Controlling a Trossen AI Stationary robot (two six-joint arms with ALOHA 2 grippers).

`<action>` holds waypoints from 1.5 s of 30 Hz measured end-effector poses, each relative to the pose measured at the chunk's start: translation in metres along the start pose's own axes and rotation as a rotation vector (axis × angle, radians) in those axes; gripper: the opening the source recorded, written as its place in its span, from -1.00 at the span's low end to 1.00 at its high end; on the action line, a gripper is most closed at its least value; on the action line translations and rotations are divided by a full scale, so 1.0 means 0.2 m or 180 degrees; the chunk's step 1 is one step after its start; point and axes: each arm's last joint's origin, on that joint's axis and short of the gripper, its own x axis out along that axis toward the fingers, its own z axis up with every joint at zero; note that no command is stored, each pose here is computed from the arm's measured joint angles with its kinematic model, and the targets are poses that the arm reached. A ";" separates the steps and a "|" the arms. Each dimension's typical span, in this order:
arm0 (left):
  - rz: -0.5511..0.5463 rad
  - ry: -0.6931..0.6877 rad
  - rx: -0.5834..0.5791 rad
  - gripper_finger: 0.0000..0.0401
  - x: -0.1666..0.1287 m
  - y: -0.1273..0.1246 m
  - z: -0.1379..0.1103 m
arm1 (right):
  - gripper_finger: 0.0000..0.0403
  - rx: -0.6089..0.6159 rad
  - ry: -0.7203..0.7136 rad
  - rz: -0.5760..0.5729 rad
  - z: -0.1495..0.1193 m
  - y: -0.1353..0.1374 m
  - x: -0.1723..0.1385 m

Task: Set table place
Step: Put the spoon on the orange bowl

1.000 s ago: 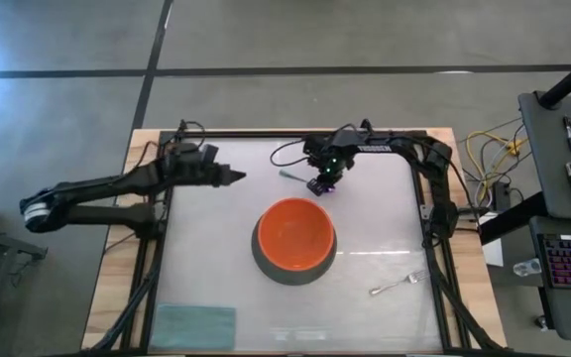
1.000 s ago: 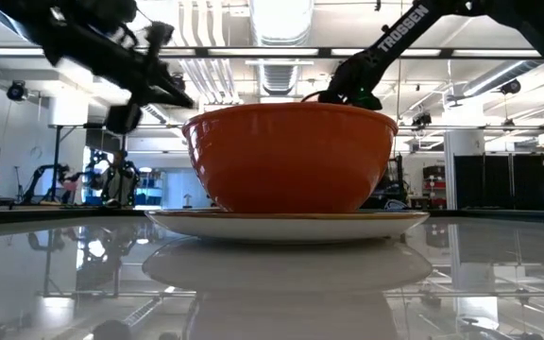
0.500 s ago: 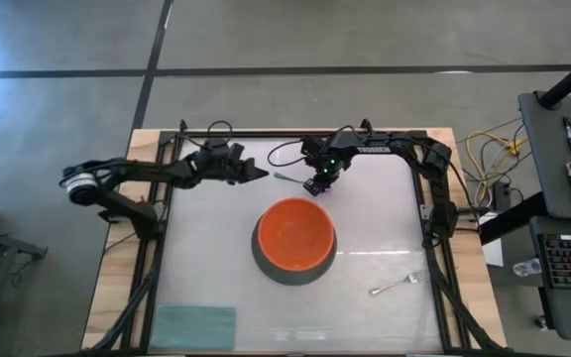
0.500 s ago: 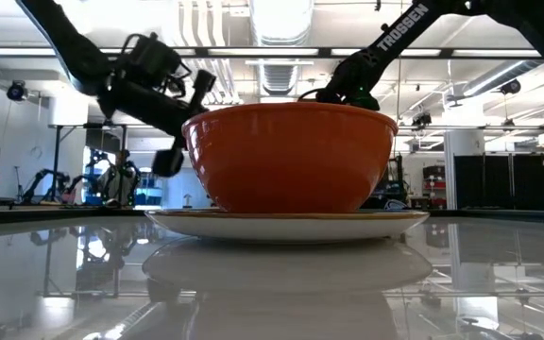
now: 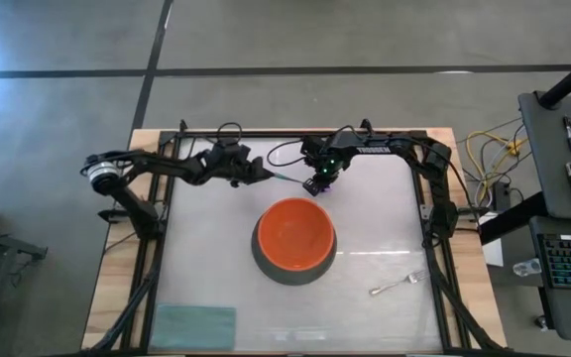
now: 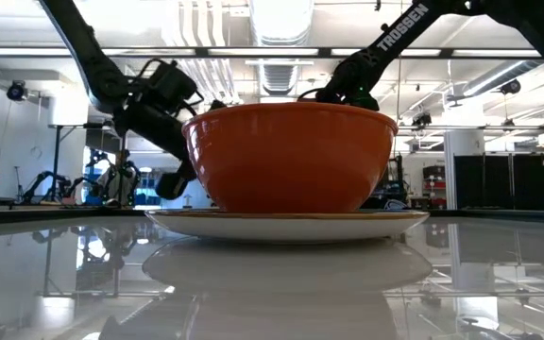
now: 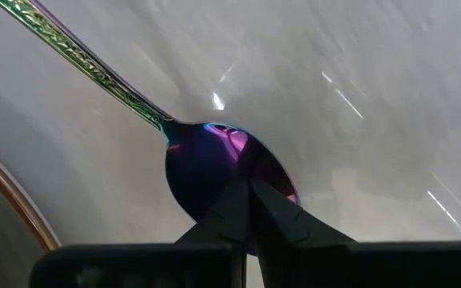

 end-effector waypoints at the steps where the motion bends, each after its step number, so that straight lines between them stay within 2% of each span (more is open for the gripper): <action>1: -0.0006 0.0031 -0.0001 -0.34 0.01 0.00 0.00 | -0.96 0.0000 -0.0001 -0.0001 0.00 0.00 0.00; 17: -0.0026 0.0045 0.0108 -0.35 0.06 -0.02 0.04 | -0.96 -0.0003 -0.0009 -0.0010 0.00 0.00 0.00; 30: 0.0064 0.0106 0.0156 -0.92 0.10 0.02 0.03 | -0.96 -0.0041 -0.0034 -0.0010 0.00 0.00 0.00; 40: 0.0015 0.0068 0.0258 -1.00 0.08 0.01 0.05 | -0.96 -0.0100 -0.0059 -0.0020 0.01 0.00 -0.02; 45: -0.0010 0.0015 0.0236 -1.00 0.04 -0.02 0.07 | -0.96 -0.0172 -0.0305 0.0039 0.04 0.02 -0.14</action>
